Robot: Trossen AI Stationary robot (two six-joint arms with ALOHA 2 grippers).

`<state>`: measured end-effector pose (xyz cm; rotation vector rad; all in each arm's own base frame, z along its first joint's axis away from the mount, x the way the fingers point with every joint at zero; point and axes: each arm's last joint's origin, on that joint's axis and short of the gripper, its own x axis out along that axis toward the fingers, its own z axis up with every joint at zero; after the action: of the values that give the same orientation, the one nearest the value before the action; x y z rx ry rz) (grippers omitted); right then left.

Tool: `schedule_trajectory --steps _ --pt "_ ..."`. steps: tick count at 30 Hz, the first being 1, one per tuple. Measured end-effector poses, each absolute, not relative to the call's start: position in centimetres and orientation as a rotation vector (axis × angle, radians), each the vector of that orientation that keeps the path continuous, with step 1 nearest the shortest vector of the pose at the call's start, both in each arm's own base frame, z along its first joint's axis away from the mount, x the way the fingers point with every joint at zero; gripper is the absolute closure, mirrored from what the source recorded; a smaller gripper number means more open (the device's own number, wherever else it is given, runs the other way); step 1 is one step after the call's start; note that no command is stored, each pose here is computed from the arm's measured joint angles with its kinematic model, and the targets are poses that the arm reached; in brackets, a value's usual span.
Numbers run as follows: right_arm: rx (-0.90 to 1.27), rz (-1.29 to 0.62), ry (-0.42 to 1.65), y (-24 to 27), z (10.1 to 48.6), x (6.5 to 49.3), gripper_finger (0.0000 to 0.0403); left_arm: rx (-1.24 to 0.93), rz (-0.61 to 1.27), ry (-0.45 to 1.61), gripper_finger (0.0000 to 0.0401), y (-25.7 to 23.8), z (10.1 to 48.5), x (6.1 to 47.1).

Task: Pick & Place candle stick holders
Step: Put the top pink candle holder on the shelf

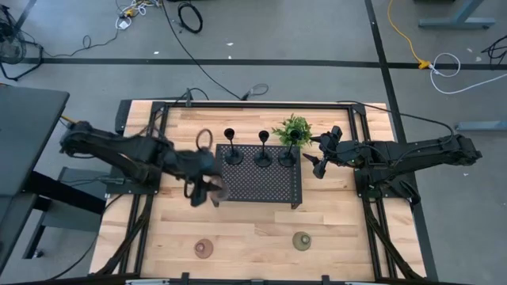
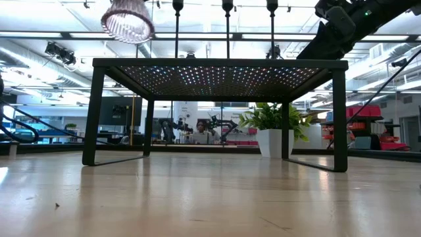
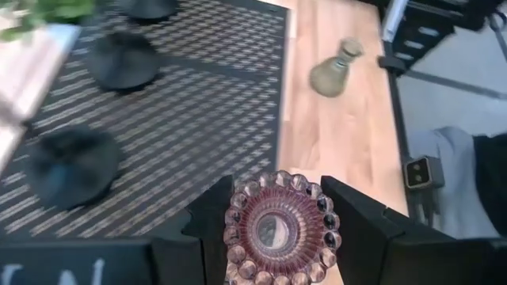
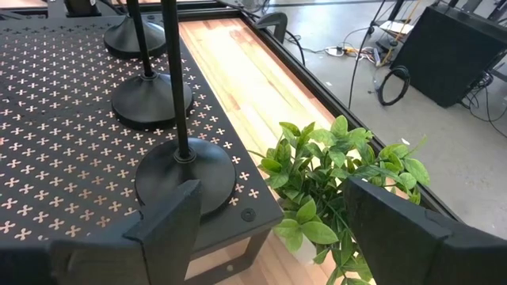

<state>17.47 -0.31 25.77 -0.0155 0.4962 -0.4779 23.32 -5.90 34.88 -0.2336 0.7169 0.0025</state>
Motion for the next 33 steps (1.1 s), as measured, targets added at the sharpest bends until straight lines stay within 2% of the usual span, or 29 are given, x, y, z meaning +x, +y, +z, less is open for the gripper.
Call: schedule_trajectory --steps 15,33 --pt "-0.011 -0.467 0.492 -0.3 25.8 17.5 0.0096 -0.102 -0.038 0.638 0.0229 -7.9 32.3 28.7" --pt "-0.013 -0.467 0.491 -0.3 25.8 17.5 0.0096 -0.182 -0.009 0.563 0.0229 -5.2 30.5 32.9"
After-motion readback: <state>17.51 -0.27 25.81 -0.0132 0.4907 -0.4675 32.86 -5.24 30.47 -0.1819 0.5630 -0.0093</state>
